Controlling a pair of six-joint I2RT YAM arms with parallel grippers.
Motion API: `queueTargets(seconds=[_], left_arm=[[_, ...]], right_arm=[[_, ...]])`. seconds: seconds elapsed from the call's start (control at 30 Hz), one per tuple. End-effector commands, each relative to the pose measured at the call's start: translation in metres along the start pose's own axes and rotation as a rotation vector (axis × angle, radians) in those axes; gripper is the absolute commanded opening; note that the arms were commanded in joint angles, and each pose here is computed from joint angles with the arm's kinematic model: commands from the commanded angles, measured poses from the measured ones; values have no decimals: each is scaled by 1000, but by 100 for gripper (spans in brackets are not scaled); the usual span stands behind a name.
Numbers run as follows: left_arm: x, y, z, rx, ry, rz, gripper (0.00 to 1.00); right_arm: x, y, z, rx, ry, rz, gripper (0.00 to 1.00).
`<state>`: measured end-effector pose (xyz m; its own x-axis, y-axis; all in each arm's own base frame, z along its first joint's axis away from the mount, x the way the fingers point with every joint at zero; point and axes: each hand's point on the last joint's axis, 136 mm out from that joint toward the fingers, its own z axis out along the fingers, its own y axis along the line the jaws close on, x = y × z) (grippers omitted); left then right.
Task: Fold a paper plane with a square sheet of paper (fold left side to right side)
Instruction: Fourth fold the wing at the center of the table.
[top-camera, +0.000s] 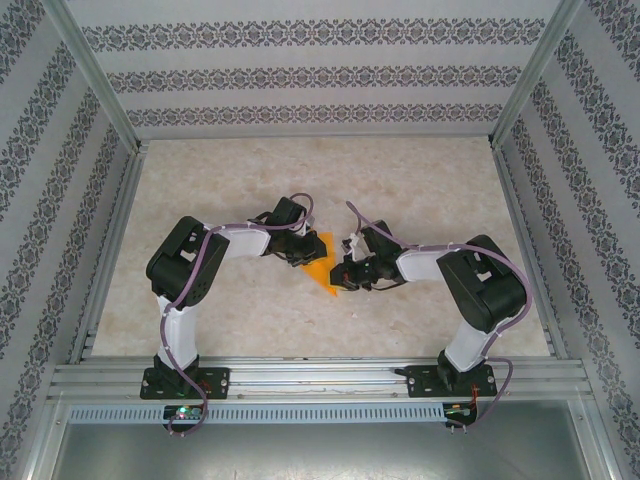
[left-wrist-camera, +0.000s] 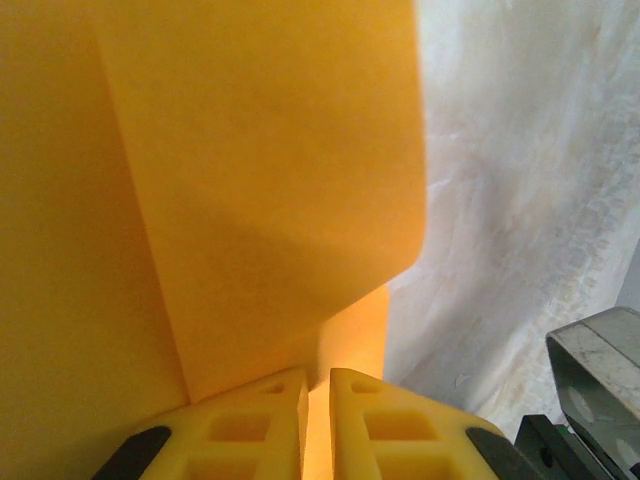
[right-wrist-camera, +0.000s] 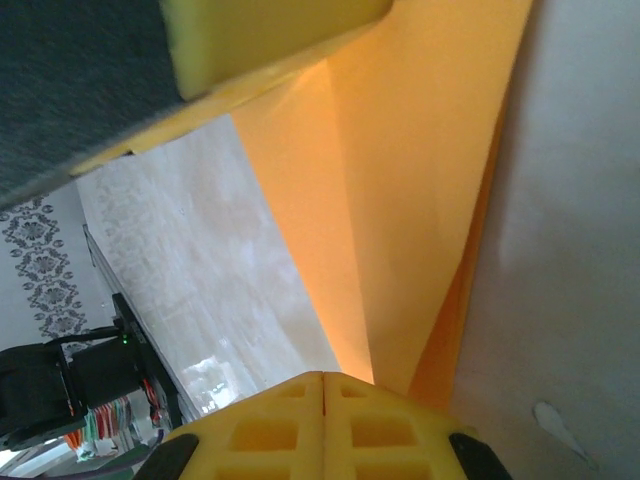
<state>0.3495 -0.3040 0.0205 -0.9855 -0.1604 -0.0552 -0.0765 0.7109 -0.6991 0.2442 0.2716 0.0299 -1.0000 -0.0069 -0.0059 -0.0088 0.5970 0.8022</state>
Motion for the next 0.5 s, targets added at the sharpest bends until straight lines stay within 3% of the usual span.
queueTargets(seconds=[0.0,0.47], left_arm=[[16,28,9,-88,39,-17,16],[16,30,10,-90,40,-20,16]], right_arm=[[9,-12,4,33,9,5,5],[17,-19,4,61,26,11,6]])
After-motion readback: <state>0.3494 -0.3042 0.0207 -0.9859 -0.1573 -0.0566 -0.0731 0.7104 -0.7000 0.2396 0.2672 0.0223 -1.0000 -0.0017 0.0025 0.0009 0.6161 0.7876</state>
